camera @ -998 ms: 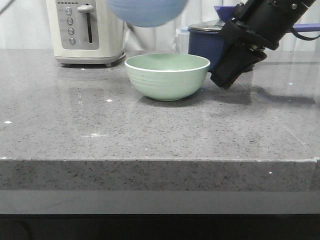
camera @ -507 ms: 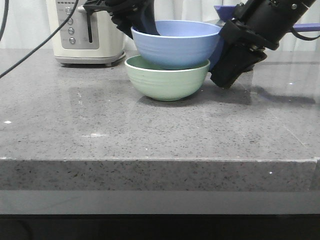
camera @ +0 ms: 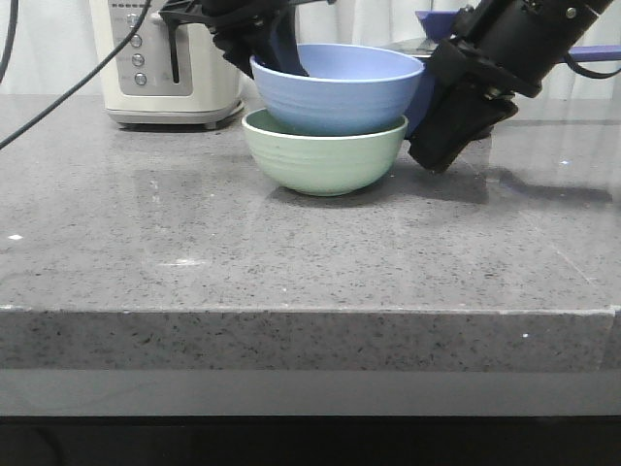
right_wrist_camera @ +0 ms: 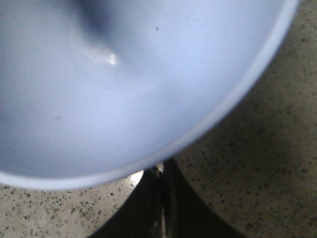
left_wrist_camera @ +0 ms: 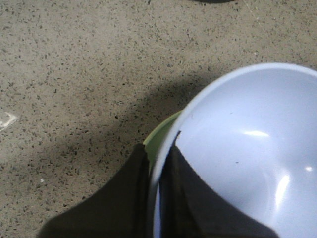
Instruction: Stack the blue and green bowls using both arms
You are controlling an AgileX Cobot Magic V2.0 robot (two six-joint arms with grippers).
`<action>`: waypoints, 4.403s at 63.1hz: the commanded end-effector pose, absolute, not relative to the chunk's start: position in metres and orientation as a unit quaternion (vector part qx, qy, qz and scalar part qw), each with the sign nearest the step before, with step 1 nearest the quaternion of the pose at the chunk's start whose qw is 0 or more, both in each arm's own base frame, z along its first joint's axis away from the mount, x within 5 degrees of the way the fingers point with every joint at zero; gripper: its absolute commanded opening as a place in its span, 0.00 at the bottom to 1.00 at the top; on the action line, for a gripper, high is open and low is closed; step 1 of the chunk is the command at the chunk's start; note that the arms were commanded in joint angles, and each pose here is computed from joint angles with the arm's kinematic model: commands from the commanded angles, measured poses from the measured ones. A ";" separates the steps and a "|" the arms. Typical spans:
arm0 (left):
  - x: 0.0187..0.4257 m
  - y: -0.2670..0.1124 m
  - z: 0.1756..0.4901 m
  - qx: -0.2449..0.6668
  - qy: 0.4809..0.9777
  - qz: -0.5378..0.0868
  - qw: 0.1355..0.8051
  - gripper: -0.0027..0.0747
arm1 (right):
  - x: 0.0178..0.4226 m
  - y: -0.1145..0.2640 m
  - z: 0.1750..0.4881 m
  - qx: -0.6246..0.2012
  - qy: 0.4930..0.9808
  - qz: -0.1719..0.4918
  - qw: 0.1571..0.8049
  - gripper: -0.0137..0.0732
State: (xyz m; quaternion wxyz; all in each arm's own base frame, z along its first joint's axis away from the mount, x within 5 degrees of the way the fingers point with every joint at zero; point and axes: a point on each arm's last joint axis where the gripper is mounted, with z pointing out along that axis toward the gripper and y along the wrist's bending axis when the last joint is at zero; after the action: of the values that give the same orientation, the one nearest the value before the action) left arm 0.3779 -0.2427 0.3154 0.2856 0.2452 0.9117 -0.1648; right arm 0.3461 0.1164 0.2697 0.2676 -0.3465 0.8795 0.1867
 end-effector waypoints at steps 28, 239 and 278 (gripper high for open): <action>0.367 -0.239 0.360 0.243 0.886 -0.184 0.349 0.51 | 0.343 0.117 0.293 -0.342 0.867 0.193 0.307 0.08; 0.121 -0.046 0.383 0.133 0.861 -0.109 0.478 0.01 | 0.069 0.023 0.357 -0.089 0.840 0.107 0.525 0.10; 0.060 -0.004 0.265 -0.020 0.702 -0.060 0.710 0.01 | 0.069 0.023 0.357 -0.089 0.840 0.108 0.525 0.10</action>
State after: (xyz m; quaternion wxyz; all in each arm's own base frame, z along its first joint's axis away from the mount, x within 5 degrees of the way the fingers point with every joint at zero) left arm 0.0657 -0.0060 0.2617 0.6404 -0.0053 0.7659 -0.0573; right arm 0.0666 0.0237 0.3451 0.4872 -0.0951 0.8613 0.1086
